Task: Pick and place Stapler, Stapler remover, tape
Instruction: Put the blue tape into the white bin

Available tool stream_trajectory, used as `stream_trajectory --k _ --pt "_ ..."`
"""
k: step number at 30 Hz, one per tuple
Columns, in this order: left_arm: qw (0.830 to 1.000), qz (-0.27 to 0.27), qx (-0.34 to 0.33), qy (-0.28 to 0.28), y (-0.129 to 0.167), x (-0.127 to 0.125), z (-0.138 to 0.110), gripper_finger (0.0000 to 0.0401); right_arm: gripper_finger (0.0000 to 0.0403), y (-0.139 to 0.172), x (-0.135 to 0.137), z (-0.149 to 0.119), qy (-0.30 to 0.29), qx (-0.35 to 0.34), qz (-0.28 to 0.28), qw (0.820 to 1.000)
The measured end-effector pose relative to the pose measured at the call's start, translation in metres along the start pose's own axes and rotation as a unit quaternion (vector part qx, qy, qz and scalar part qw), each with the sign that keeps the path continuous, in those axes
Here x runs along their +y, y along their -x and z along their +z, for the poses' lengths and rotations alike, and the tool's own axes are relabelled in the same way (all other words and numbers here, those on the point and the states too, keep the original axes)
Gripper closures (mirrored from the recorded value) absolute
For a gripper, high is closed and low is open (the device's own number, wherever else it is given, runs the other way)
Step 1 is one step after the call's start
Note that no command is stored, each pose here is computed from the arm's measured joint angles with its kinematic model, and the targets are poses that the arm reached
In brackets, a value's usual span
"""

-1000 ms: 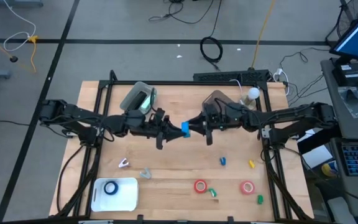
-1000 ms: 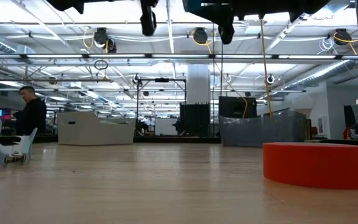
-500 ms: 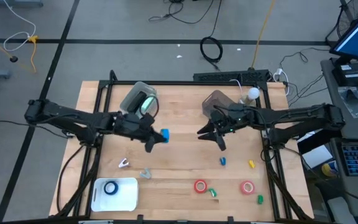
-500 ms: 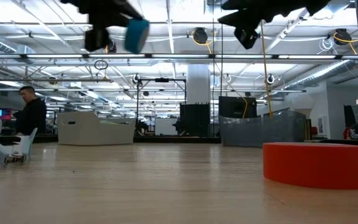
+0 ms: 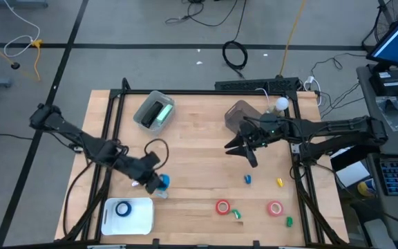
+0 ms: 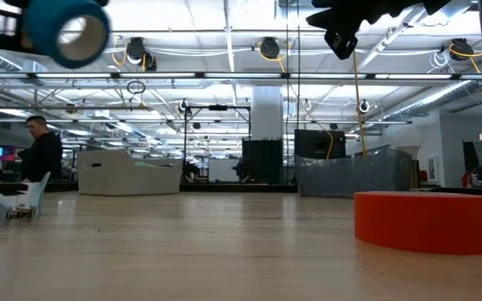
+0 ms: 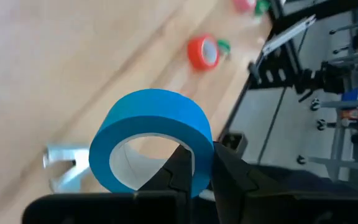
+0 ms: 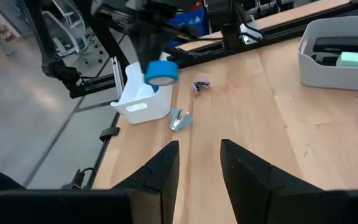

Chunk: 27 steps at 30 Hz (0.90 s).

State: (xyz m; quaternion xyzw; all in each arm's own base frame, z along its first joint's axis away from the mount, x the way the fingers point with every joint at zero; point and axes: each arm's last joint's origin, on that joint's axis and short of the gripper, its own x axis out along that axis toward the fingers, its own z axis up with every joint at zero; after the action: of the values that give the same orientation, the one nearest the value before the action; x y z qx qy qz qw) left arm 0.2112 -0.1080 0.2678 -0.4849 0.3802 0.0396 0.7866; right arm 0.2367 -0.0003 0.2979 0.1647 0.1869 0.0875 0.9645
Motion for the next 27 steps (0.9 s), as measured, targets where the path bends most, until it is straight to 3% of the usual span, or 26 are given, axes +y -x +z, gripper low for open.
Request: stream_trajectory --k 7,16,24,27 --pt "0.996 0.045 0.051 0.050 0.002 0.003 -0.031 0.0367 0.0291 0.002 -0.008 -0.003 -0.004 0.019 -0.020 1.000" --pt "0.978 0.171 0.103 0.058 0.008 -0.008 -0.052 0.0367 0.0291 0.025 -0.009 0.005 0.009 -0.012 -0.032 0.999" --pt "0.955 0.217 0.187 0.079 -0.021 -0.008 -0.076 0.0367 0.0291 0.059 0.000 0.013 0.047 -0.062 -0.035 0.996" --pt "0.955 0.210 0.194 0.076 -0.030 -0.010 -0.082 0.0367 0.0291 0.067 0.003 0.013 0.047 -0.068 -0.034 0.996"
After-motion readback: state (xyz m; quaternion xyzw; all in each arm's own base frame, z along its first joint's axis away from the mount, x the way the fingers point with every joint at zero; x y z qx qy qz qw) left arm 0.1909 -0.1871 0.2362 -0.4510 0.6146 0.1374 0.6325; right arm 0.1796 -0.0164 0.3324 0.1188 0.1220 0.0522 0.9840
